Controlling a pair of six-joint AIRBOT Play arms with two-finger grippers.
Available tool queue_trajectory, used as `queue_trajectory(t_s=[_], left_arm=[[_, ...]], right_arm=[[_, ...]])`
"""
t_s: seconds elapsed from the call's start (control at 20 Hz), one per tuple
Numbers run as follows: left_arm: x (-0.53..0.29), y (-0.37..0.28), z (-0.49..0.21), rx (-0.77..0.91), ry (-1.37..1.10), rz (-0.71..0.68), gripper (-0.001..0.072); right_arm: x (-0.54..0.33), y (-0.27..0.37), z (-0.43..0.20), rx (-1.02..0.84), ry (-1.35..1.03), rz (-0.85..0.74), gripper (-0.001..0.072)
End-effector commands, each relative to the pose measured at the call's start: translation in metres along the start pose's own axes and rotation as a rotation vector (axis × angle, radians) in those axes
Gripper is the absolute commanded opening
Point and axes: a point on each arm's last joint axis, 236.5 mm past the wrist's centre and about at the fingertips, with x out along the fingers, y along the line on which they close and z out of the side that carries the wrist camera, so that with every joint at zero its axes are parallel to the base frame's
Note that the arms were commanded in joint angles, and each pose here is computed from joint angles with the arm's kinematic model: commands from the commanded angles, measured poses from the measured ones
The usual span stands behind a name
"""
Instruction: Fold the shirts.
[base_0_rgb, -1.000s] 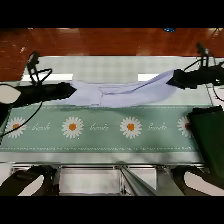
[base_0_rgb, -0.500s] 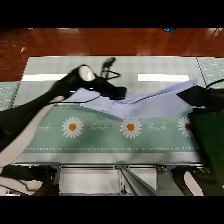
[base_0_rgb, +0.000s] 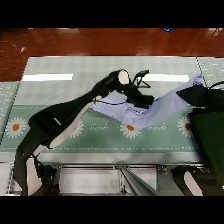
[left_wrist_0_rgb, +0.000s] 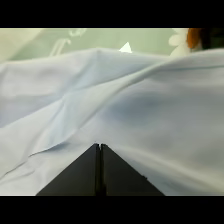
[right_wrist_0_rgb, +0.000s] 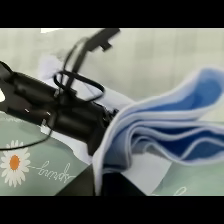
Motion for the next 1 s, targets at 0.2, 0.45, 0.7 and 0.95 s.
queue_trajectory(t_s=[0.2, 0.45, 0.7, 0.95], left_arm=[[-0.246, 0.055, 0.039, 0.1, -0.217, 0.066, 0.0018], [-0.4, 0.134, -0.021, -0.123, -0.527, 0.254, 0.0018], [-0.454, 0.195, -0.14, -0.397, -0.828, 0.436, 0.0019], [-0.394, 0.195, -0.199, -0.48, -0.832, 0.407, 0.002]], right_arm=[[0.043, 0.045, 0.003, -0.02, 0.057, 0.15, 0.002], [0.129, 0.128, 0.018, -0.092, 0.153, 0.301, 0.002], [0.235, 0.172, -0.01, -0.104, 0.329, 0.348, 0.002], [0.315, 0.174, -0.04, -0.079, 0.395, 0.339, 0.0021]])
